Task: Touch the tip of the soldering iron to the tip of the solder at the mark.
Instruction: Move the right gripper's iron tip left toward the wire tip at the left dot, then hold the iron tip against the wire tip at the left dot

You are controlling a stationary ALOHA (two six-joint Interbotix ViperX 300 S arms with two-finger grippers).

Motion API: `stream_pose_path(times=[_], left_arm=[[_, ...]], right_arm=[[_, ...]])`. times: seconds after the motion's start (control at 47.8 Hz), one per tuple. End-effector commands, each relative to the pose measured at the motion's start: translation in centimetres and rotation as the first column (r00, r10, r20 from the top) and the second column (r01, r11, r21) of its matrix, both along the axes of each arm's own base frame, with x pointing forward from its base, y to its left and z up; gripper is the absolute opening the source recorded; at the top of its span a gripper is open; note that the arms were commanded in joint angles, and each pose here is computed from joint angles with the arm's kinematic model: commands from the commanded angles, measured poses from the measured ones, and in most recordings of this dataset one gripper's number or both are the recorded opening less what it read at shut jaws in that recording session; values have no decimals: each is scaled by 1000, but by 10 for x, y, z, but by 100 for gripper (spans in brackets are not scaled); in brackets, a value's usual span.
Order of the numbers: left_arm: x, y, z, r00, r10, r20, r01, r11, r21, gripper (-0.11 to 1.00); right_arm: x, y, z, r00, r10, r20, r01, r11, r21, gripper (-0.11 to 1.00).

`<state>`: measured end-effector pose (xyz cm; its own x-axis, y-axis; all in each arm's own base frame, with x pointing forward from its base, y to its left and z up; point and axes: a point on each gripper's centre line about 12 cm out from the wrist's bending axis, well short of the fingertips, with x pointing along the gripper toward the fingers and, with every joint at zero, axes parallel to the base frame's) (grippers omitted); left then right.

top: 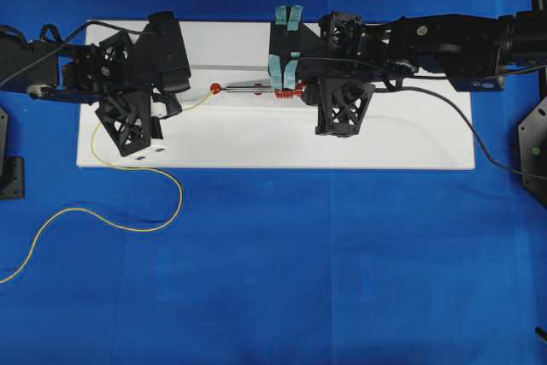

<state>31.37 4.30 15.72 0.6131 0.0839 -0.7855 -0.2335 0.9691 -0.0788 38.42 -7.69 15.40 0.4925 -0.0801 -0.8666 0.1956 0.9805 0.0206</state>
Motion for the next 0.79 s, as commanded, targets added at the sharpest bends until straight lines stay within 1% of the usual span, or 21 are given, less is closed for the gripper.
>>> stream_pose_path(times=[0.0, 0.774], left_arm=[[5, 1, 9, 999, 2, 32, -2, 1000, 5, 3], [5, 1, 9, 999, 0, 32, 0, 1000, 5, 3]], right_arm=[[6, -2, 12, 1000, -1, 28, 1, 1000, -10, 6], [10, -3, 14, 1000, 3, 4, -3, 1000, -12, 6]])
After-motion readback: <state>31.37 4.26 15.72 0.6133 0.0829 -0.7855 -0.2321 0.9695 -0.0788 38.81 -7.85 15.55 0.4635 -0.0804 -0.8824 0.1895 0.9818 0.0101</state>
